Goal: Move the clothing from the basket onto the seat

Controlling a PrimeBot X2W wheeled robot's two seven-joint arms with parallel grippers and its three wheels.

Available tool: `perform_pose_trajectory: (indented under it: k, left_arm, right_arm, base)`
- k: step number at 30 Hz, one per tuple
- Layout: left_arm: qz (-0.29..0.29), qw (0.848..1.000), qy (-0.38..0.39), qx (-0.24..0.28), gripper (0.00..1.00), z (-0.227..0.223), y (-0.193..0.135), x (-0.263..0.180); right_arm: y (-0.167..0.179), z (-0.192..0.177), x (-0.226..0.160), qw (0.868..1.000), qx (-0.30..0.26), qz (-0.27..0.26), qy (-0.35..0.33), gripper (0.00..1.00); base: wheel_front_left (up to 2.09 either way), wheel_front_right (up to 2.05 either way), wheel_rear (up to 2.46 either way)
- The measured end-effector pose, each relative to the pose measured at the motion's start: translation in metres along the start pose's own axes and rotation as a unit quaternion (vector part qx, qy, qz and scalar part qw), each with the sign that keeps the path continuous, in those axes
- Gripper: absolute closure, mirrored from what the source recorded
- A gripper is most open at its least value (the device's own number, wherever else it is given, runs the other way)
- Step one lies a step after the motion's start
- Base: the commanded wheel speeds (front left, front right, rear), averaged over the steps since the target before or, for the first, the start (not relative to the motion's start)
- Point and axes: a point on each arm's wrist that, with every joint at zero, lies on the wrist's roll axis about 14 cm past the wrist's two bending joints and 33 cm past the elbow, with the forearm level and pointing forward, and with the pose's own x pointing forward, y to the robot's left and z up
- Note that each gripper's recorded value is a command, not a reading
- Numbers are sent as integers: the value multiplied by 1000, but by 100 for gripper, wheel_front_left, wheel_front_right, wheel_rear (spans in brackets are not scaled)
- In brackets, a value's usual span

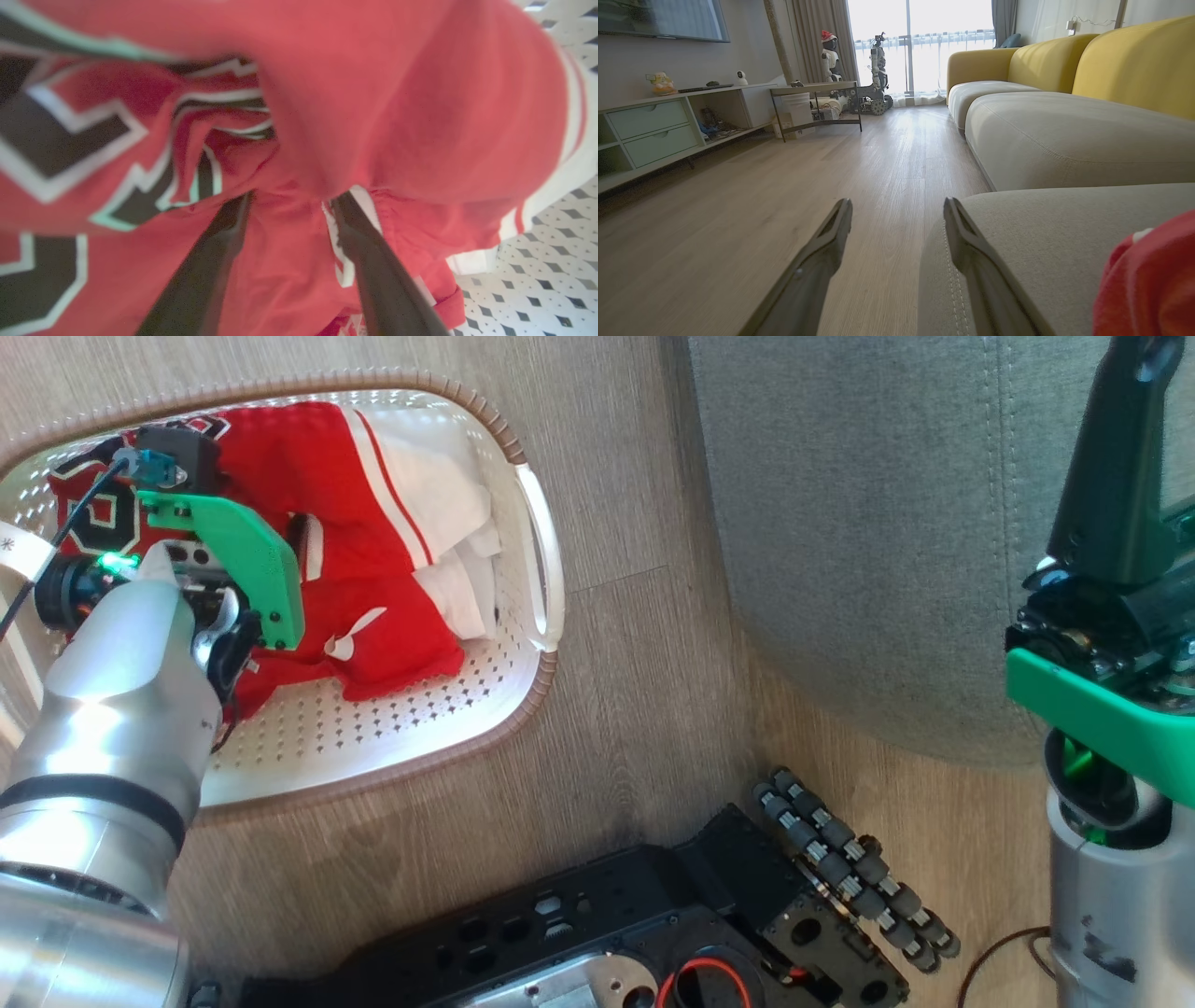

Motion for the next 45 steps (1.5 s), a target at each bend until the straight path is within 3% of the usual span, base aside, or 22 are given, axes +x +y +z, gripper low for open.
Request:
perform_pose_trajectory:
  k: [1,2,3,4,19,30,45]
  left_arm:
    - [0,1000,4,0,53,-1,0,0]
    - [0,1000,9,0,77,-2,0,0]
    - [2,1000,13,0,77,-4,1,-1]
    - [3,1000,15,0,100,-5,2,-1]
    - [12,999,-30,6,100,16,2,-23]
    - [2,996,-90,13,100,28,-24,-65]
    - [-29,970,-240,39,100,59,-81,-166]
  right_arm:
    - [0,0,0,1000,0,0,0,0]
    - [0,0,0,1000,0,0,-1,0]
    - [0,1,0,1000,0,0,-1,0]
    - [0,1,0,1000,0,0,-1,0]
    - [4,20,2,1000,6,2,-20,0]
    - [11,67,0,998,13,7,-64,0]
    - [16,140,-37,994,23,8,-108,0]
  base:
    - [0,0,0]
    - [0,0,0]
    - [0,0,0]
    - [0,0,0]
    - [0,0,0]
    - [0,0,0]
    - [0,0,0]
